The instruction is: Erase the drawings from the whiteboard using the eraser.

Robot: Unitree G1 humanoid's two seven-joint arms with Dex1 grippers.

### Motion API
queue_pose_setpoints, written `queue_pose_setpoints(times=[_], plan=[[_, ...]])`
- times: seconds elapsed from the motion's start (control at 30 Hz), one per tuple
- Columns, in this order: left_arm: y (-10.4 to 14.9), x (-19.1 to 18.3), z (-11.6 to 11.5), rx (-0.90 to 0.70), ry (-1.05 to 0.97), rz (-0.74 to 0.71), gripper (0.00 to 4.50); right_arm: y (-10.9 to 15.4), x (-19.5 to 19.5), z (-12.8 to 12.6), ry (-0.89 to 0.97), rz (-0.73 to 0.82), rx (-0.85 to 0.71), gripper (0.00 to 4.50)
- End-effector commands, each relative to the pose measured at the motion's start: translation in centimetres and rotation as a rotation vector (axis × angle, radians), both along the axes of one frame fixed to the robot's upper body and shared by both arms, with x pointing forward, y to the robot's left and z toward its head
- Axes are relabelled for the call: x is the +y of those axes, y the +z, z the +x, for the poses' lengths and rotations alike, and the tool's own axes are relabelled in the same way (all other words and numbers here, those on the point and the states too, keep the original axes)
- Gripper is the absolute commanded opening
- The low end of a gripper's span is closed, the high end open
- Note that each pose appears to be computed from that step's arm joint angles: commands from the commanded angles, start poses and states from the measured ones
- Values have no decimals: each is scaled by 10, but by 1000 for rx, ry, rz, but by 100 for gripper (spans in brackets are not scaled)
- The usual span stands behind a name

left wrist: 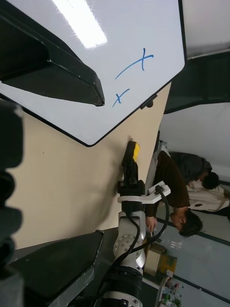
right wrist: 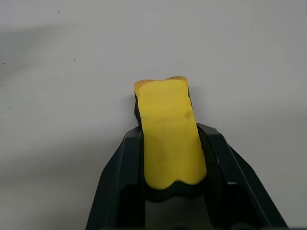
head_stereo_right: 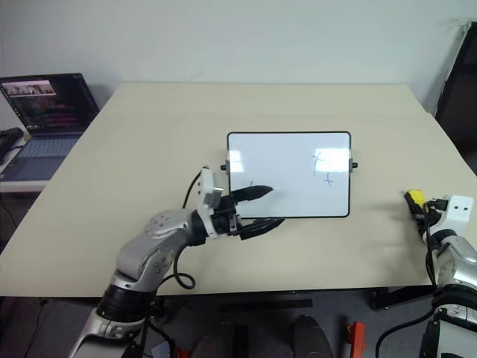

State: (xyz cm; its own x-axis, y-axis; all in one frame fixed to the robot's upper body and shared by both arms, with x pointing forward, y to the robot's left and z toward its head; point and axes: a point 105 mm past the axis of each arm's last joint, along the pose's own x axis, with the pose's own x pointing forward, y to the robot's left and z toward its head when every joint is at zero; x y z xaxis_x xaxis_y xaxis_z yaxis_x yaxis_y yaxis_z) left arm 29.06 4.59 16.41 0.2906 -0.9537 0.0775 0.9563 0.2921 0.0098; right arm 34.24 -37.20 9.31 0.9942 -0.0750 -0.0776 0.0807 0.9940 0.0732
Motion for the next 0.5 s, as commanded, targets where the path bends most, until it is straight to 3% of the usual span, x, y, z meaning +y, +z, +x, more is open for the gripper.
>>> queue_pose_setpoints(times=[0.03,0.1,0.17,0.37,0.5], plan=[[14,25,8,-74,79,22,450,94,21,0,119,-4,-302,112],[15,49,17,-87,156,59,450,146,67,-7,311,-15,-422,112],[13,71,24,-87,225,84,450,173,111,-15,492,-26,-456,112],[4,112,32,-85,347,155,450,203,211,-21,863,-74,-485,112],[2,121,32,-85,391,157,450,196,260,-10,1002,-185,-482,112]])
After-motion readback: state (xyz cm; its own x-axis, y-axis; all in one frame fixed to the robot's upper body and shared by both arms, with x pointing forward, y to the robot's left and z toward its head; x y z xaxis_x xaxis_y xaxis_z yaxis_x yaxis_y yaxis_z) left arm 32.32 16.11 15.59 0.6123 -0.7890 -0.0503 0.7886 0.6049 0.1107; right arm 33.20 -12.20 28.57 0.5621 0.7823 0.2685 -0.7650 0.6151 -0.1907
